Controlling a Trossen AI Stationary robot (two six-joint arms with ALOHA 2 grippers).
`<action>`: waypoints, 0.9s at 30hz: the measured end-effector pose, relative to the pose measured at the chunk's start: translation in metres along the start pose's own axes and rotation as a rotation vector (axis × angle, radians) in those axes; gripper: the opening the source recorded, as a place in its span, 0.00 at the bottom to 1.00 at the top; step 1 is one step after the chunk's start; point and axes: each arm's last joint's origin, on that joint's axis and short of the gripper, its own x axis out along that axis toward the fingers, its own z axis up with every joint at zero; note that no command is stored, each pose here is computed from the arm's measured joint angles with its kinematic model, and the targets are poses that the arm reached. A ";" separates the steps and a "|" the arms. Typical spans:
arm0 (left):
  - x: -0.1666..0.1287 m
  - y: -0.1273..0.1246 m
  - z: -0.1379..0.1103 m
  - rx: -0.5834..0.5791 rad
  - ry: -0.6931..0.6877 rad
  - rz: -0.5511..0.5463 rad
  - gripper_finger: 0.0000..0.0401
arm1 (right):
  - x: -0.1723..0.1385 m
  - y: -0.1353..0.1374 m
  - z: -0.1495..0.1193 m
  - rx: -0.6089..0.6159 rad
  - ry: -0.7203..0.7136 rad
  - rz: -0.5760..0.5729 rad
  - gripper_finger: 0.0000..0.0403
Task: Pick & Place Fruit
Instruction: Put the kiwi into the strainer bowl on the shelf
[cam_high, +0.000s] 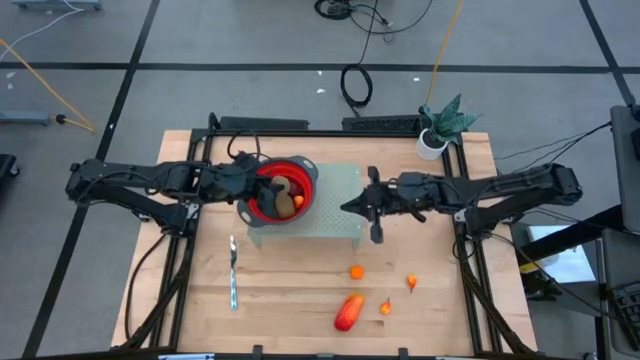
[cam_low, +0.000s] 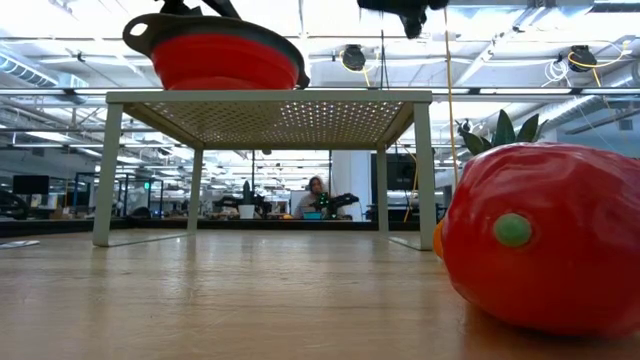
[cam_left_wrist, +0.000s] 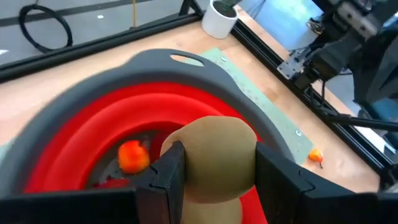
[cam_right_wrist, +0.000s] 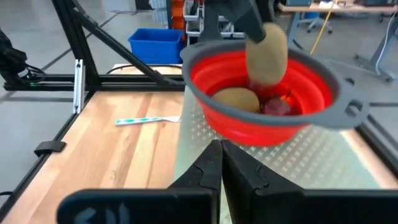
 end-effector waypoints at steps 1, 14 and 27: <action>0.000 0.001 0.001 -0.001 -0.006 0.009 0.37 | 0.000 0.000 -0.003 0.015 0.001 0.000 0.01; 0.016 0.010 0.003 -0.001 0.041 0.074 0.37 | -0.001 -0.001 -0.019 0.096 -0.047 0.003 0.00; 0.019 0.010 0.002 -0.001 0.063 0.066 0.37 | -0.001 -0.001 -0.018 0.089 -0.056 0.002 0.00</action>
